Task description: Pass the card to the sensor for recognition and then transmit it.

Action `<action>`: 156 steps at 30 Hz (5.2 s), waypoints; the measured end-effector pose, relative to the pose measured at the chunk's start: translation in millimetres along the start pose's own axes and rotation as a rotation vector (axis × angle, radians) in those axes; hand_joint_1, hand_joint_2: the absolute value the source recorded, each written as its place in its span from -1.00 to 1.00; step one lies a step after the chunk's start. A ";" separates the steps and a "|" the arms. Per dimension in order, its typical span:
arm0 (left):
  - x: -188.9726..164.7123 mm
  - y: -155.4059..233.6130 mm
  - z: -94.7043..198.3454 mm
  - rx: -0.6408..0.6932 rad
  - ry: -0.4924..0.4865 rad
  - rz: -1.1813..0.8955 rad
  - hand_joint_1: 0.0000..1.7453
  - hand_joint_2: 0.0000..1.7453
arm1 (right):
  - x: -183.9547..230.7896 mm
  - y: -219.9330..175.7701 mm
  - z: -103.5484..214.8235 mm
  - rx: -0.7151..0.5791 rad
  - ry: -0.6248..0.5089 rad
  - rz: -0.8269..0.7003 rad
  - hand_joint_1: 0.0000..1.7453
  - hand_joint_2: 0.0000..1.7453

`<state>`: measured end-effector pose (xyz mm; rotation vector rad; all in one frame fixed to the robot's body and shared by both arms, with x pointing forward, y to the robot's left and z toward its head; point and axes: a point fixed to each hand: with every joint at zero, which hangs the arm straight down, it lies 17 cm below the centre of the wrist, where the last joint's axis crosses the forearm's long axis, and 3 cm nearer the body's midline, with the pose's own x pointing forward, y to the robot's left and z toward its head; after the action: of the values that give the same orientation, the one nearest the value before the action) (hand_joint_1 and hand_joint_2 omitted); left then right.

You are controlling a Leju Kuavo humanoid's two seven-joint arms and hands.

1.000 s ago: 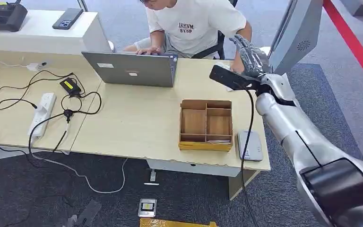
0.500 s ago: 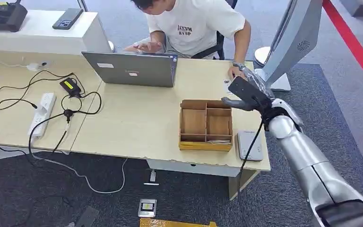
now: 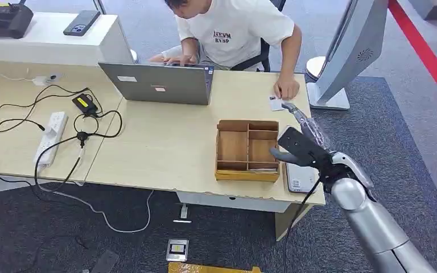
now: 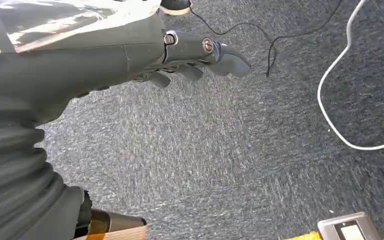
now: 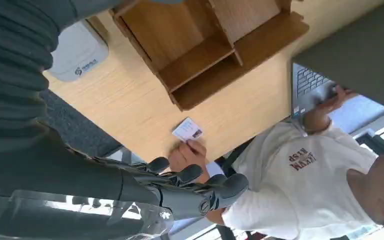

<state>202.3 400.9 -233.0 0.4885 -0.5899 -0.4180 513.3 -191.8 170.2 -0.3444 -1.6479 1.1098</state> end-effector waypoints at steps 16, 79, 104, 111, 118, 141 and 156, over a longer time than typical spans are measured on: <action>-1.0 -0.4 -0.2 -0.003 0.009 -0.001 -1.00 1.00 | 26.6 38.8 31.6 0.109 -0.037 0.025 -1.00 1.00; 3.0 -6.5 1.2 0.006 0.018 0.025 -1.00 1.00 | -16.3 113.5 17.2 -0.082 0.023 0.448 -1.00 1.00; 11.8 -6.0 -2.2 -0.003 0.013 0.019 -1.00 1.00 | -58.2 141.7 20.5 -0.019 0.131 0.405 -1.00 1.00; 12.4 -5.7 -2.3 -0.001 0.012 0.022 -1.00 1.00 | -57.3 135.7 18.1 -0.036 0.124 0.395 -1.00 1.00; 12.2 -5.6 -2.3 0.000 0.013 0.024 -1.00 1.00 | -55.3 130.8 15.2 -0.046 0.120 0.390 -1.00 1.00; 11.9 -5.3 -2.2 0.004 0.015 0.029 -1.00 1.00 | -59.4 138.8 16.0 0.006 0.135 0.364 1.00 1.00; 10.3 -5.1 -1.6 0.009 0.017 0.032 -1.00 1.00 | -41.7 131.5 8.1 -0.029 0.097 0.319 1.00 1.00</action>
<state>209.9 392.2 -232.6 0.4903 -0.5827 -0.3810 483.4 -155.8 40.2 -0.6882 -1.5587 1.2832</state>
